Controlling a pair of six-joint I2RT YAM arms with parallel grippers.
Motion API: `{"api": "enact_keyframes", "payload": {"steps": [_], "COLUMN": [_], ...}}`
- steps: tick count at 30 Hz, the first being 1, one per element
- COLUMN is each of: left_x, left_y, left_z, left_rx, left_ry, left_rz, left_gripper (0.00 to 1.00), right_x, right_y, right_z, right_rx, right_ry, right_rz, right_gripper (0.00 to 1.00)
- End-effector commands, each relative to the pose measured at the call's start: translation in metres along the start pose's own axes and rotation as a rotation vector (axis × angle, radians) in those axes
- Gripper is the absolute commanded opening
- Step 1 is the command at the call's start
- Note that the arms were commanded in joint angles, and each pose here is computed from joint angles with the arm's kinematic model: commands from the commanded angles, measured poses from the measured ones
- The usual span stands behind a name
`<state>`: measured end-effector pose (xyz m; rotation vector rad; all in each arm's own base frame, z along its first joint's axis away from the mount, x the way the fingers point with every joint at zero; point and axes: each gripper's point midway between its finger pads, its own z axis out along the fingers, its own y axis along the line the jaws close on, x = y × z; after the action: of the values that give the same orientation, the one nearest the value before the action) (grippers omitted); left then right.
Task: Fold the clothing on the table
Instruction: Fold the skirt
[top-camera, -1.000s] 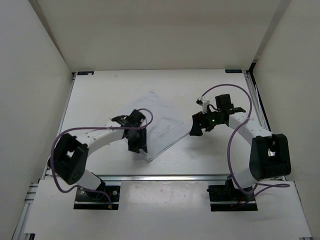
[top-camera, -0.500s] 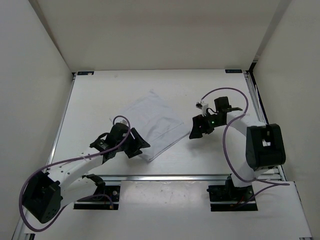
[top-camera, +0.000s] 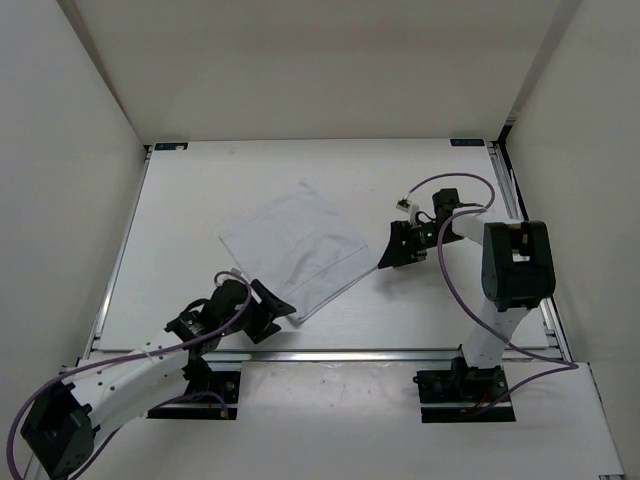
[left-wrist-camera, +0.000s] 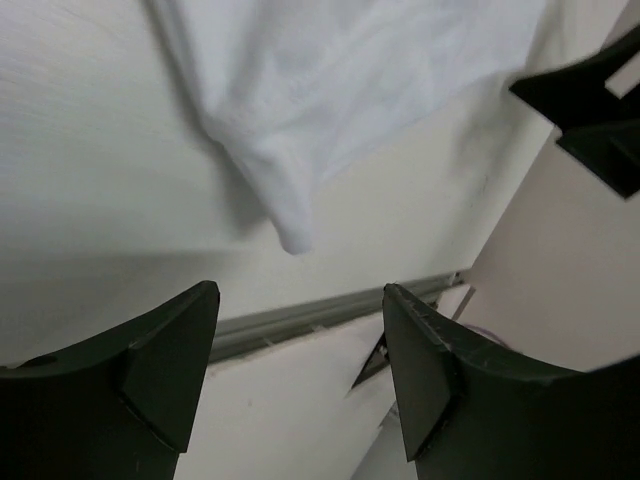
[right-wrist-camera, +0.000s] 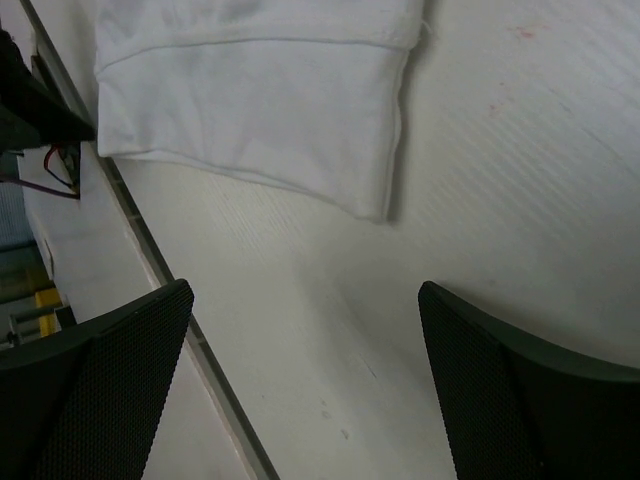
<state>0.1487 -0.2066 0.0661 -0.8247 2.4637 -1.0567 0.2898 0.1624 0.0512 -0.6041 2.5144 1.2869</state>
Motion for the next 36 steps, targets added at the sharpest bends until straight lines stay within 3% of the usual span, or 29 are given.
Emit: {"api": "enact_keyframes", "payload": {"steps": [1,12,25,31,36], "left_x": [-0.026,-0.036,-0.030,-0.020,-0.019], "left_y": [0.014,0.031,-0.004,-0.017,-0.028], "left_z": [0.005,0.010,0.033,0.044,0.048], "left_rx": [-0.010,-0.012,-0.007,-0.003,-0.001], "left_ry": [-0.112,-0.183,-0.164,-0.128,-0.123], "left_rz": [-0.119,-0.146,-0.103,-0.073,-0.060], "left_gripper": [0.76,0.74,0.71,0.70,0.69], "right_x": [0.001,-0.003,-0.010,-0.015,-0.022], "right_y": [0.012,-0.014,-0.019,-0.025,-0.029], "right_z": [0.012,0.022,0.032,0.041,0.045], "right_rx": [-0.014,0.002,-0.004,-0.006,0.000], "right_ry": [0.041,0.038,0.049,0.058,0.073], "right_rz": [-0.016,0.085,0.123,0.129,0.117], "right_gripper": [0.98,0.96,0.88,0.81,0.66]}}
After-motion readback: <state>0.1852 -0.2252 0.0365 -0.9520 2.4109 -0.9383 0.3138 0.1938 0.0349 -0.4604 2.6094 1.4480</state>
